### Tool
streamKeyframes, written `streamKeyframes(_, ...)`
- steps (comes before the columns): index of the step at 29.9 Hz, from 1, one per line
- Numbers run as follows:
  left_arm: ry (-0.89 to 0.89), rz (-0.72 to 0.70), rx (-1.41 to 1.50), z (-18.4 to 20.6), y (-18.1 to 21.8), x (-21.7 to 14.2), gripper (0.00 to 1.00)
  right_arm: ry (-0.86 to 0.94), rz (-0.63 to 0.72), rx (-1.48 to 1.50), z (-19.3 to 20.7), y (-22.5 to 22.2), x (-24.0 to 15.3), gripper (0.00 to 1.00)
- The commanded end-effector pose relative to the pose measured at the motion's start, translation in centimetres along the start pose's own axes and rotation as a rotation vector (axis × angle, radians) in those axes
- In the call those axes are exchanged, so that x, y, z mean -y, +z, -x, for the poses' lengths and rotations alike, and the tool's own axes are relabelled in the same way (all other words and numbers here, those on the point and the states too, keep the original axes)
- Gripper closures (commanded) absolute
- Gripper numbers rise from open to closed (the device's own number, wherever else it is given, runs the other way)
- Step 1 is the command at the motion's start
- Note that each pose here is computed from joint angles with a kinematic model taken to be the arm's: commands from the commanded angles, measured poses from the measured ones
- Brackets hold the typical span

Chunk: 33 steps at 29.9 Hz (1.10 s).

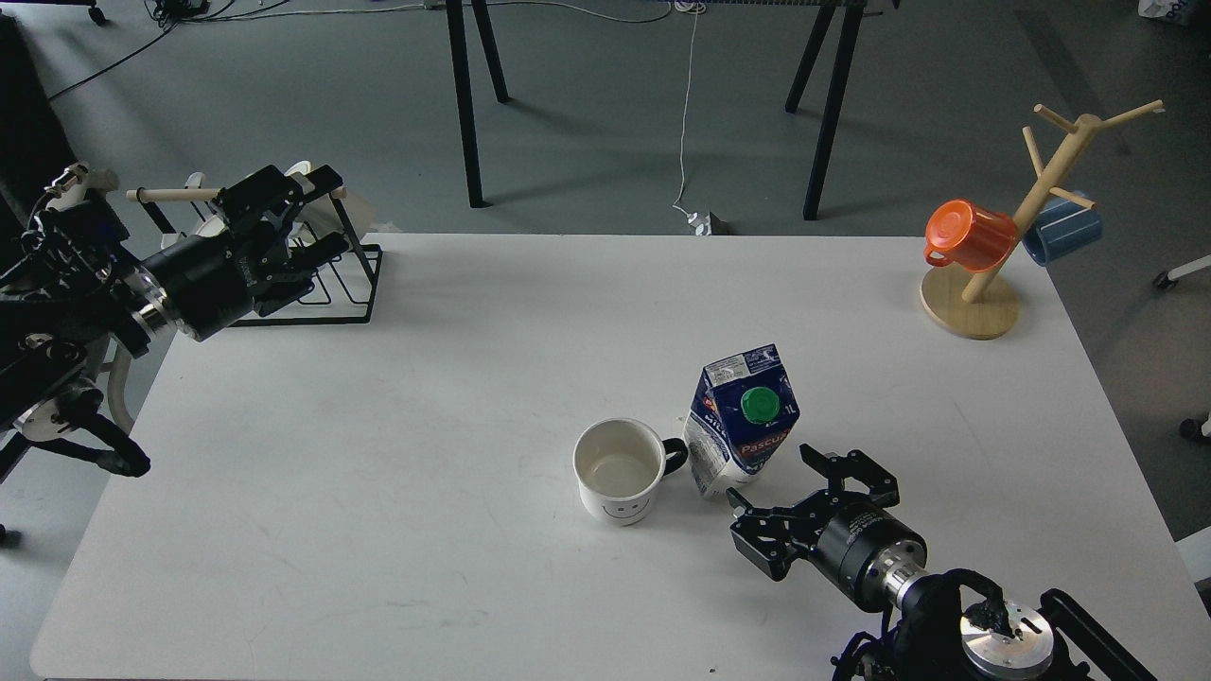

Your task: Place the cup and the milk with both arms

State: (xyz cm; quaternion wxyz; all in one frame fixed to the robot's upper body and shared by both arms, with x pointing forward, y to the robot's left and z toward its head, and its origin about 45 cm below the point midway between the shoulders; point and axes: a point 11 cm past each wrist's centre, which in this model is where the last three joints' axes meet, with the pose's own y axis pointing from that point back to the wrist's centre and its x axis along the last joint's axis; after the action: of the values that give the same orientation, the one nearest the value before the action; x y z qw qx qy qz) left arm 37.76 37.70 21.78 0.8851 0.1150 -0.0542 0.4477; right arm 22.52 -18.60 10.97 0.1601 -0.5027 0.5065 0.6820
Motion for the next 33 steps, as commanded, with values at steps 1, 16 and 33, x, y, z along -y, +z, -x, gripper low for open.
streamKeyframes(1, 0.002, 0.002, -0.001, 0.0, 0.0, 0.0, 0.01, 0.021, -0.003, 0.015, -1.1, 0.2, -0.8, 0.03)
streamKeyframes(16, 0.02, -0.003, -0.005, -0.5, -0.1, -0.2, 0.01, -0.007, -0.17, -0.178, -3.1, -9.6, -8.7, 0.02)
streamKeyframes(33, 0.188, 0.082, -0.2, -3.2, -0.5, -1.3, 0.01, -0.502, -0.27, -0.608, 9.8, -22.2, -11.1, 0.02)
